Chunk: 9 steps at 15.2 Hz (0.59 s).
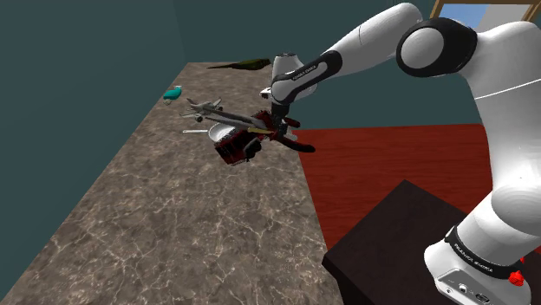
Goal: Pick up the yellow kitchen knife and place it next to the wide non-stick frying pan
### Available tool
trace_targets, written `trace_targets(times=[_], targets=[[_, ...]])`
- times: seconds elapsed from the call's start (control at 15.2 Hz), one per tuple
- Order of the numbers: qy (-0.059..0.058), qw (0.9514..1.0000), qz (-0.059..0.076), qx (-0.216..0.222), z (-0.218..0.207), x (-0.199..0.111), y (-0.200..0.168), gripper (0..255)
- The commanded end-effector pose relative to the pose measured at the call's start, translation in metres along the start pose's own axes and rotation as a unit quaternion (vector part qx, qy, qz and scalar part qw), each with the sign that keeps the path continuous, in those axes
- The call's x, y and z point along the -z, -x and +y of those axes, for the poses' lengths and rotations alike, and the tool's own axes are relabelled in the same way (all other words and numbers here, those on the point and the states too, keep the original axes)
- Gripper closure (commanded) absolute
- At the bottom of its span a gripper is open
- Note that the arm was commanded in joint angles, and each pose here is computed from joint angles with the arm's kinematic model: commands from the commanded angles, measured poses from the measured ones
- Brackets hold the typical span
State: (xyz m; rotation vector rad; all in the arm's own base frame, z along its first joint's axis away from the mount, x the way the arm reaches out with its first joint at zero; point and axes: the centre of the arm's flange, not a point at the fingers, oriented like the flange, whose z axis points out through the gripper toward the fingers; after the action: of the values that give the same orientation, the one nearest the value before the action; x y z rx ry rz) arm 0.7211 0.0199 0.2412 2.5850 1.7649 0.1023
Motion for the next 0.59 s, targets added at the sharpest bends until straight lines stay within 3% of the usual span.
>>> trace_targets(times=[0.0,0.53], targets=[[0.001,1.0,0.0,0.0,0.0,-0.011,0.001,255],[0.001,1.0,0.0,0.0,-0.002,-0.053,0.003,255]])
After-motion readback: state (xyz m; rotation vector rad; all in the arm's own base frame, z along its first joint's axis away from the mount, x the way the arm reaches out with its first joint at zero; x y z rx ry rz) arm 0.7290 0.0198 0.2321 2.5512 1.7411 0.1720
